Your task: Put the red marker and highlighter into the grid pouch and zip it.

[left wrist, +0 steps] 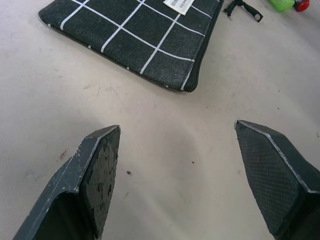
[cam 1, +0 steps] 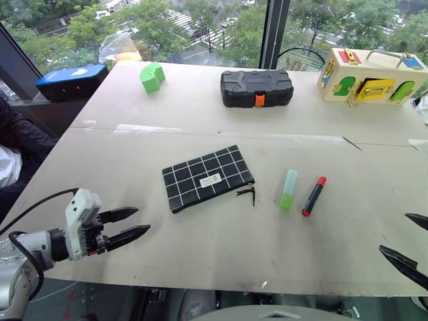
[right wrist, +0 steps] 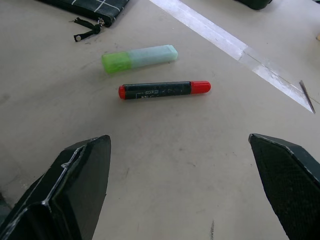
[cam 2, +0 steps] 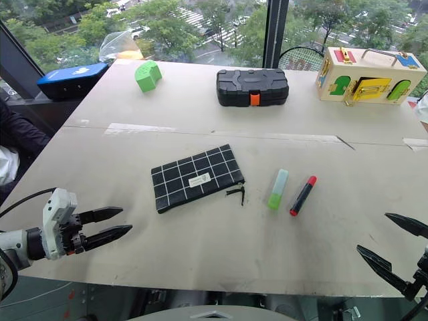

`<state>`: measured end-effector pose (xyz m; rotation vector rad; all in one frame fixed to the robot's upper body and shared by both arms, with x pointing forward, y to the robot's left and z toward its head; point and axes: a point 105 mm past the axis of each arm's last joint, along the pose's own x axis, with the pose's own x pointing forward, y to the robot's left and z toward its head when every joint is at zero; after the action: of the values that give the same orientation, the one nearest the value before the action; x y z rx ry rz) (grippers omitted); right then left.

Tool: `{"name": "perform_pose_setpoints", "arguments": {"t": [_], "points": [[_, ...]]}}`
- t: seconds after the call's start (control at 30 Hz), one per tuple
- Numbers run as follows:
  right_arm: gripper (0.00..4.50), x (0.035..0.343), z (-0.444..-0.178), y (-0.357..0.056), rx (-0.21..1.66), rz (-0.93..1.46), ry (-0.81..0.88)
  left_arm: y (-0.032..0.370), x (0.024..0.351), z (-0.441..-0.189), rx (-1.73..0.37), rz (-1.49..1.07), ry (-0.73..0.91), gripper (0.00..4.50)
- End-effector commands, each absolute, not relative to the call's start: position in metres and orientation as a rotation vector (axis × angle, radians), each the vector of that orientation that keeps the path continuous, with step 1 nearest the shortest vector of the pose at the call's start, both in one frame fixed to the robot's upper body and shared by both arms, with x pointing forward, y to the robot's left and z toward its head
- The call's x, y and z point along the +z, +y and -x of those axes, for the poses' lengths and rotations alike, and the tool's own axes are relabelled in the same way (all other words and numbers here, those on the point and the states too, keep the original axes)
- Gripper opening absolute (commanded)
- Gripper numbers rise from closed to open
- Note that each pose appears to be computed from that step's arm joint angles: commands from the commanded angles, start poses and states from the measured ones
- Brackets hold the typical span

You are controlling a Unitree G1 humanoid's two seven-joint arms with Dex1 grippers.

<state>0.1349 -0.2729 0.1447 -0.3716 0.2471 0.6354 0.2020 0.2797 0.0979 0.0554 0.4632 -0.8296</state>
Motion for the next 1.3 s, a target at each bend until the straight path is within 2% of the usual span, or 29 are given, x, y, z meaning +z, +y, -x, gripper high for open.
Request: {"name": "perform_pose_setpoints", "arguments": {"t": [0.03,0.1,0.2,0.37,0.47,0.7,0.87,1.27,1.3], "points": [[4.48,0.144,-0.142,-0.267,0.647,0.378,0.2,0.273,0.112,-0.218,-0.806,-0.047,0.382,3.7],[4.48,0.142,-0.153,-0.254,0.677,0.348,0.151,0.259,0.123,-0.238,-0.783,0.006,0.307,3.7],[4.48,0.151,-0.157,-0.236,0.731,0.326,0.078,0.254,0.131,-0.247,-0.777,-0.03,0.265,3.7],[4.48,0.155,-0.142,-0.193,0.947,0.283,0.074,0.261,0.127,-0.249,-0.851,-0.473,0.18,3.7],[4.48,0.157,-0.138,-0.179,1.004,0.261,0.069,0.265,0.118,-0.242,-0.924,-0.748,0.098,3.7],[4.48,0.151,-0.128,-0.173,1.032,0.248,0.1,0.256,0.093,-0.239,-0.956,-1.034,-0.072,3.7],[4.48,0.154,-0.126,-0.168,1.046,0.234,0.09,0.243,0.08,-0.245,-0.935,-1.101,-0.124,3.7],[4.48,0.167,-0.12,-0.149,1.138,0.228,0.028,0.217,0.074,-0.273,-0.901,-1.198,-0.168,3.7],[4.5,0.168,-0.12,-0.148,1.142,0.225,0.023,0.215,0.072,-0.274,-0.914,-1.205,-0.167,3.45]]}}
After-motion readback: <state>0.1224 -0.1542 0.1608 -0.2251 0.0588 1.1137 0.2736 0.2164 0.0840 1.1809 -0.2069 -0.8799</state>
